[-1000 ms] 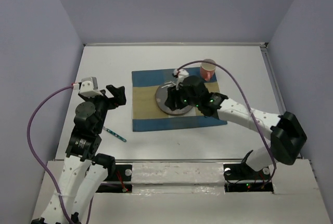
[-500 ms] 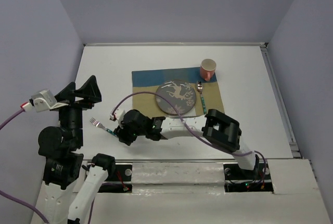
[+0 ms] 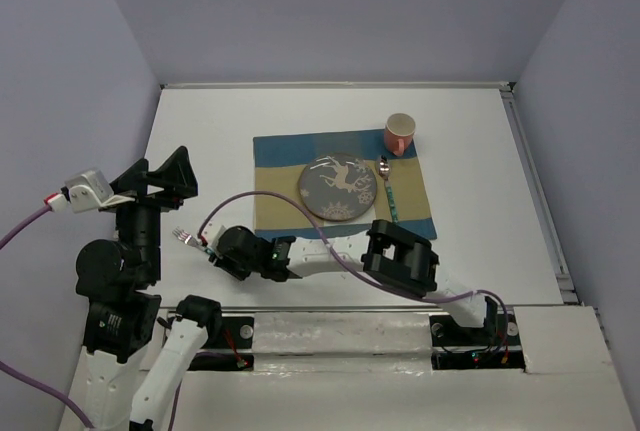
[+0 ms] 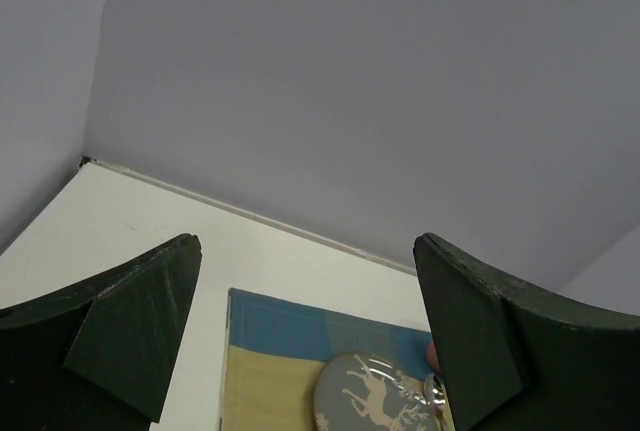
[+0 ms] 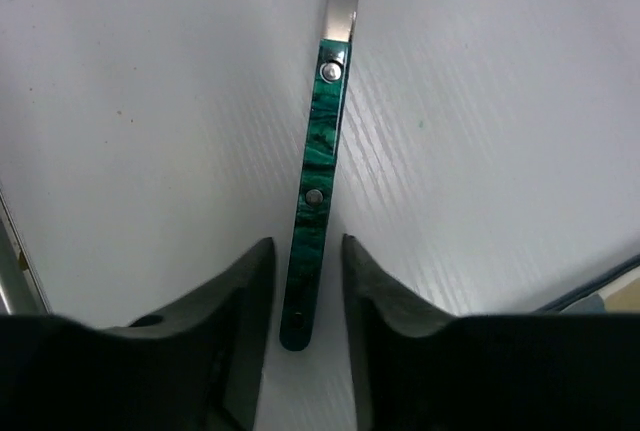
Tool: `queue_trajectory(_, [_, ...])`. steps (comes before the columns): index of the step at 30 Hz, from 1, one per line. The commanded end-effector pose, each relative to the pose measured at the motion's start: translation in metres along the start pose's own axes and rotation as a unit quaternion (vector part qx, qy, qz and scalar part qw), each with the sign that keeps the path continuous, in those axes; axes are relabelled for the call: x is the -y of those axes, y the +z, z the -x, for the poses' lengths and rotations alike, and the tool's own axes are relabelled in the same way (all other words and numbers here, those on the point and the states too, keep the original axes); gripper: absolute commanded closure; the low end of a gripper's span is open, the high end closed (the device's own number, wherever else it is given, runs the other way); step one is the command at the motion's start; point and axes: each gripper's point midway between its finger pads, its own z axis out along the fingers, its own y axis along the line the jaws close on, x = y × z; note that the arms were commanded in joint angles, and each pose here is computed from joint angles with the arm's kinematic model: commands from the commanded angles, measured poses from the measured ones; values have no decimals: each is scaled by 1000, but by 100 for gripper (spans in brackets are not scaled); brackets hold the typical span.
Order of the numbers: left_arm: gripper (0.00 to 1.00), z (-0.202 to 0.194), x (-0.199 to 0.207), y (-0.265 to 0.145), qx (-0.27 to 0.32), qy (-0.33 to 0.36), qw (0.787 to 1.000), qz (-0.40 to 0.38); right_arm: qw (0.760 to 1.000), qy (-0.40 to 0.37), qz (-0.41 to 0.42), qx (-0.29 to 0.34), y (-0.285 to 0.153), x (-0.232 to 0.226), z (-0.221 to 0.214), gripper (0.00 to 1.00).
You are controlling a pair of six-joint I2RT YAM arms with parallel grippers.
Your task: Set the dinner table for one person
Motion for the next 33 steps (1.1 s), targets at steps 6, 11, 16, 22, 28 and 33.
queue_trajectory(6, [1,4,4,2,9,6,1000,-11,996,10,-75,37,3,1,26,100])
queue_trajectory(11, [1,-7,4,6,-12,22,1000,-13,976,101,-137,132,-32,27,84,100])
queue_trajectory(16, [1,-16,3,4,-22,25,999,-17,947,193,-165,199,-75,58,111,100])
queue_trajectory(22, [1,-60,-3,3,-76,31,996,-25,896,290,-263,209,-110,122,74,100])
queue_trajectory(28, [1,-107,-6,3,-126,31,991,-41,856,377,-310,168,-108,162,23,100])
queue_trajectory(33, [1,-129,-5,0,-145,30,988,-51,841,385,-352,145,-106,173,1,100])
